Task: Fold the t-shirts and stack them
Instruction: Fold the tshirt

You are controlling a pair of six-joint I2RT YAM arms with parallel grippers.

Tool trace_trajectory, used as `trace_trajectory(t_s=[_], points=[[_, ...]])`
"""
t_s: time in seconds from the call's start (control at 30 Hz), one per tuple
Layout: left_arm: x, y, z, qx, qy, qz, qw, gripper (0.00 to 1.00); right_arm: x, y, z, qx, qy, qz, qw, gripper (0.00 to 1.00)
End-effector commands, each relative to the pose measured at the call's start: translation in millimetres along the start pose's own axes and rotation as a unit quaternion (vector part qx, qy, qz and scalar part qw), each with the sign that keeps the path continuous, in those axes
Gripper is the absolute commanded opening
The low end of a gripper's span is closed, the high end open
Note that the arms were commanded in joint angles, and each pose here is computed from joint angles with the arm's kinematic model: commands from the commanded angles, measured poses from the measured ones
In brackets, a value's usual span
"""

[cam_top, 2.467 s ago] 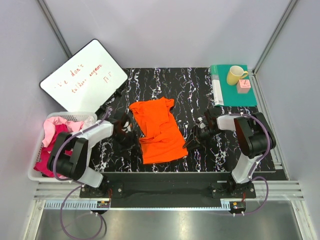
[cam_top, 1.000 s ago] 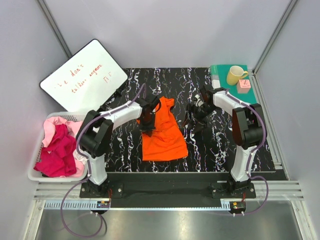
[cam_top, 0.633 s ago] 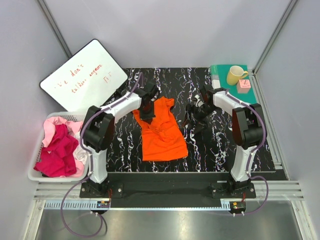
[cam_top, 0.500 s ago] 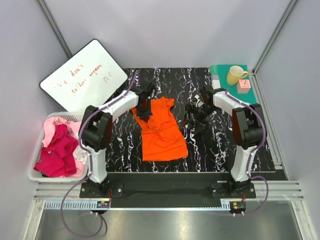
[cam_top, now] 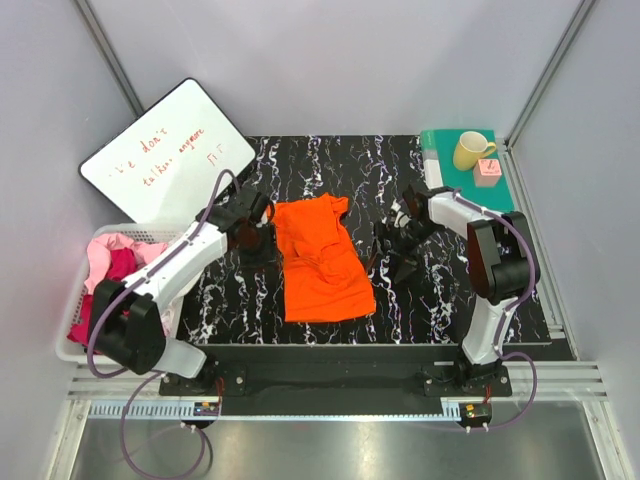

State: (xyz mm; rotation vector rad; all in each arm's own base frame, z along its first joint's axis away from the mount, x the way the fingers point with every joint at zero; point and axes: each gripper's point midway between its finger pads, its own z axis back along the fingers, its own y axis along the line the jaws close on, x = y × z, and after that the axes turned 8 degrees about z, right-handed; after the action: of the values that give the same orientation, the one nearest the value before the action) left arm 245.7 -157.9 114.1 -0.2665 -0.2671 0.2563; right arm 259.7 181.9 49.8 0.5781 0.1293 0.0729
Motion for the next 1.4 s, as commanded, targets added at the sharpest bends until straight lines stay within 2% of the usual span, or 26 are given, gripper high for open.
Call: trace_trajectory(t_s=[0.0,0.23,0.37,0.4,0.53,0.67,0.8,1.0,1.23,1.33,1.37], points=[[9,-7,-1,-0.02,-0.014,0.016,1.0,0.51,39,20,15,0.021,-0.051,0.045,0.997,1.0],[71,-30,-19,-0.013,-0.034,0.011,0.999,0.51,158,58,46,0.022,-0.146,0.102,0.984,1.0],[107,-28,-34,-0.012,-0.036,0.035,0.999,0.51,197,59,34,0.026,-0.15,0.094,0.984,0.99],[116,-32,-42,-0.017,-0.03,0.039,0.999,0.51,210,58,27,0.03,-0.152,0.094,0.984,0.96],[138,-28,-59,-0.013,-0.022,0.061,0.998,0.52,226,58,11,0.049,-0.141,0.082,0.985,0.9],[151,-18,-77,-0.005,-0.013,0.087,0.996,0.65,237,55,1,0.055,-0.14,0.076,0.986,0.88],[154,-11,-96,0.007,0.0,0.101,0.995,0.71,245,61,-12,0.069,-0.138,0.075,0.985,0.86],[162,-2,-108,0.016,0.004,0.117,0.993,0.75,245,81,-32,0.083,-0.131,0.083,0.984,0.84],[178,2,-119,0.027,0.0,0.126,0.992,0.75,236,95,-49,0.112,-0.106,0.08,0.985,0.55],[183,2,-130,0.033,0.007,0.125,0.992,0.76,235,96,-49,0.117,-0.104,0.077,0.985,0.33],[181,3,-131,0.036,0.013,0.123,0.992,0.76,234,96,-49,0.116,-0.104,0.076,0.985,0.13]])
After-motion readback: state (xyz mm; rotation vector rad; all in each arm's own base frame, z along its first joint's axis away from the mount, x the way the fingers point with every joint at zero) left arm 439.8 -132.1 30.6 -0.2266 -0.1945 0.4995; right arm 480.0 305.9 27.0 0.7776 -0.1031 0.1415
